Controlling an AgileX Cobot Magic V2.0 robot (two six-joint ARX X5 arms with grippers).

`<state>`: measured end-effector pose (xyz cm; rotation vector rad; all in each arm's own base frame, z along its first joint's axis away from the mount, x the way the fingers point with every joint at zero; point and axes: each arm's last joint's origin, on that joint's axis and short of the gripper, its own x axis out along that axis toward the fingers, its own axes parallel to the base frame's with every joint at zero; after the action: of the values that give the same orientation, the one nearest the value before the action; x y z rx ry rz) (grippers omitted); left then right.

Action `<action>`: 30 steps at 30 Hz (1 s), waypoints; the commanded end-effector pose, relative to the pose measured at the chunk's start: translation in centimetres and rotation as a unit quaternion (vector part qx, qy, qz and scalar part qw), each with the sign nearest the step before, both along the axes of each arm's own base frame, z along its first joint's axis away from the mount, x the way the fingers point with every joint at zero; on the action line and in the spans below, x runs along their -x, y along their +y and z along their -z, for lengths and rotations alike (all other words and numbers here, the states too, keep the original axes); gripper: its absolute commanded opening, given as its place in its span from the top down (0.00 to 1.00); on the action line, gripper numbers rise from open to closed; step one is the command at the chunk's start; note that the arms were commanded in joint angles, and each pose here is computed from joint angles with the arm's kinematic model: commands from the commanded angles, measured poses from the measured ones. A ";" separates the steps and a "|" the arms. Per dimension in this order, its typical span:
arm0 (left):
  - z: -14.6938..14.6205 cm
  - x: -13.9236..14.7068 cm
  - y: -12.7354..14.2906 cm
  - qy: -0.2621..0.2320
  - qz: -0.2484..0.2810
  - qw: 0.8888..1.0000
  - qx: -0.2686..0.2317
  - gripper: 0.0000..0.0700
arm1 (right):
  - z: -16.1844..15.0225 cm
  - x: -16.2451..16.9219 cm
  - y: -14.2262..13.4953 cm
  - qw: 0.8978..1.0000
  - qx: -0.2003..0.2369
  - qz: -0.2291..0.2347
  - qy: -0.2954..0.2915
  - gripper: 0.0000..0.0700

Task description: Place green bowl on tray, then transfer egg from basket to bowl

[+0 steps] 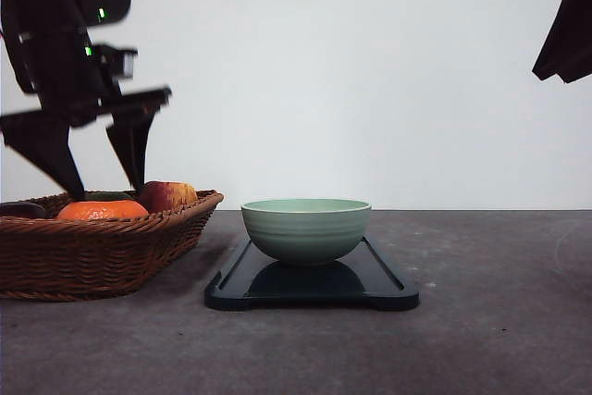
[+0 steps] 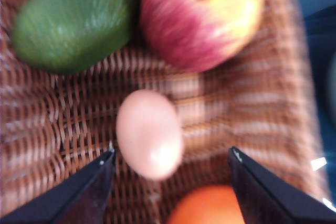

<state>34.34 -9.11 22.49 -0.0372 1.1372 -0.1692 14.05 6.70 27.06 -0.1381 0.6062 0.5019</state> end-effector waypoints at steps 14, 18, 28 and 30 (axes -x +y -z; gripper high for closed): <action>3.3 -2.1 -0.6 0.013 -0.009 1.000 -0.014 0.38 | -0.1 -0.1 0.1 1.000 -0.002 0.000 0.000 0.72; 3.4 -2.2 -0.6 0.014 -0.010 1.000 -0.014 0.38 | -0.1 -0.1 0.1 1.000 -0.002 0.000 0.000 0.72; 3.4 -2.2 -0.5 0.013 -0.015 1.000 -0.012 0.63 | -0.1 -0.1 0.1 1.000 -0.002 0.000 0.000 0.72; 3.4 -2.2 -0.5 0.013 -0.018 1.000 -0.011 0.63 | -0.1 -0.1 0.1 1.000 -0.002 0.000 0.000 0.72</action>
<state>36.01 -9.40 19.23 -0.0321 1.1684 -0.1356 14.05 6.71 27.05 -0.1375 0.6067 0.5017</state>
